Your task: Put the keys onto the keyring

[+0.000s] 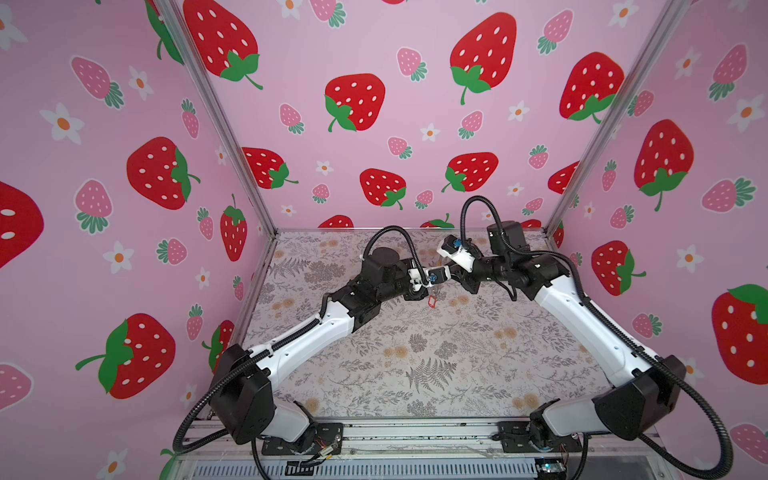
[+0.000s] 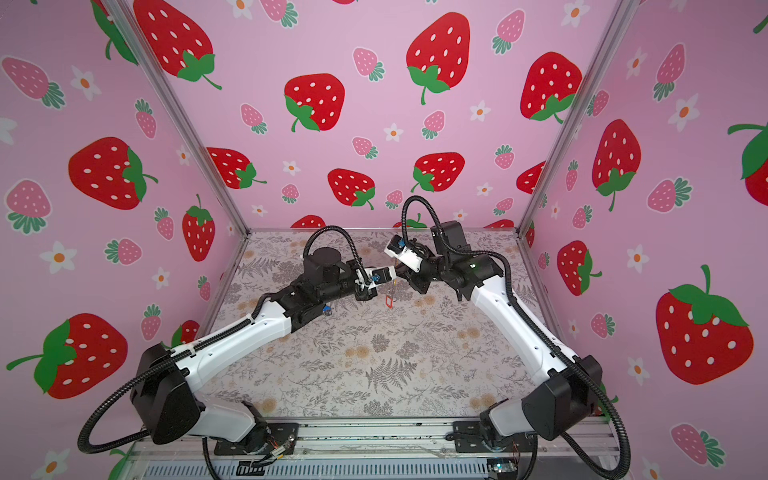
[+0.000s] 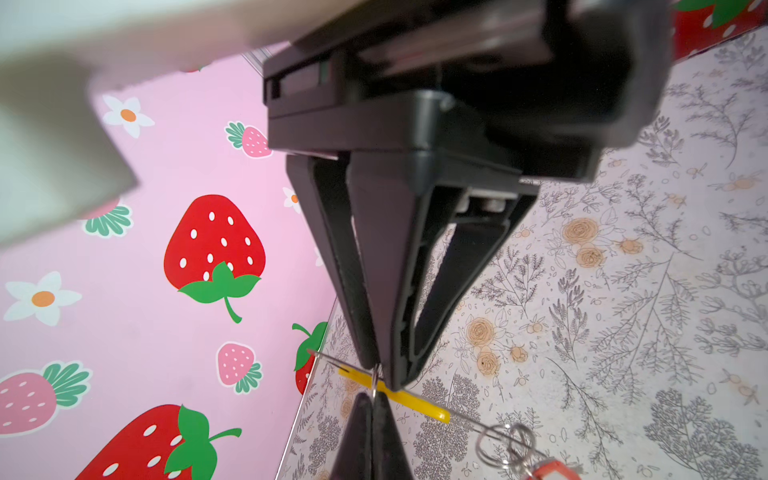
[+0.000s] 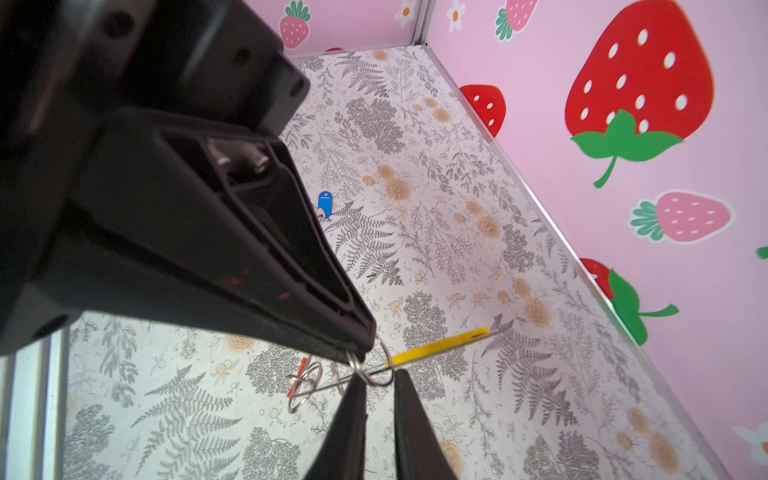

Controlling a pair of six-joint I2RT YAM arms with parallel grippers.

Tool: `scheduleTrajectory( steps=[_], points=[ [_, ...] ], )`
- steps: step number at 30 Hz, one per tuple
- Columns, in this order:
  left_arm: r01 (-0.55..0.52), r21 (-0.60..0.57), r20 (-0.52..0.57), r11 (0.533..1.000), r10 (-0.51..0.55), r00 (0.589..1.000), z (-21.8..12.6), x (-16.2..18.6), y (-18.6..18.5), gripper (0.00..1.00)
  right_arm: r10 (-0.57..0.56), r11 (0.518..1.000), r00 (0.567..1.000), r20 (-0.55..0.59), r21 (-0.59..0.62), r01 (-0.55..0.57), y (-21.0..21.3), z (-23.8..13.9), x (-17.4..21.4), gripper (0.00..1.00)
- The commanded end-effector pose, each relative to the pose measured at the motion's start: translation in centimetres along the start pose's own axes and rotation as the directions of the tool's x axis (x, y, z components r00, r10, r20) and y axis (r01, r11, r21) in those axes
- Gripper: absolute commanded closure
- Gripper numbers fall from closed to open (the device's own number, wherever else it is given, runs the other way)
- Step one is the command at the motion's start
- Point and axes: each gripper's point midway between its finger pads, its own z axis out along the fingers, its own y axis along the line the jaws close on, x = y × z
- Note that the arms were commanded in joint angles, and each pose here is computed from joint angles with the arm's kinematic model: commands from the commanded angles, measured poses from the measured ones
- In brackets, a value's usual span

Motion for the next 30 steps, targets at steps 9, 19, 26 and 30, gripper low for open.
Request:
scheduleTrajectory(
  steps=[9, 19, 26, 30],
  points=[
    [0.143, -0.023, 0.228, 0.989, -0.134, 0.964, -2.7, -3.9, 3.5, 1.00, -0.094, 0.986, 0.988, 0.122, 0.147, 0.075, -0.7, -2.6, -0.8, 0.71],
    [0.251, 0.166, 0.360, 0.954, -0.296, 0.885, -4.0, -5.3, 3.3, 1.00, -0.142, 0.979, 0.947, 0.288, 0.185, 0.090, -0.7, -4.4, -3.3, 0.70],
    [0.284, 0.243, 0.412, 0.927, -0.364, 0.835, -4.2, -6.0, 3.1, 1.00, -0.154, 0.985, 0.912, 0.380, 0.132, 0.111, 0.5, -4.9, -4.8, 0.71],
    [0.286, 0.281, 0.425, 0.916, -0.386, 0.818, -4.1, -6.2, 2.9, 1.00, -0.147, 0.988, 0.905, 0.400, 0.107, 0.114, 0.8, -4.9, -5.2, 0.72]
  ],
)
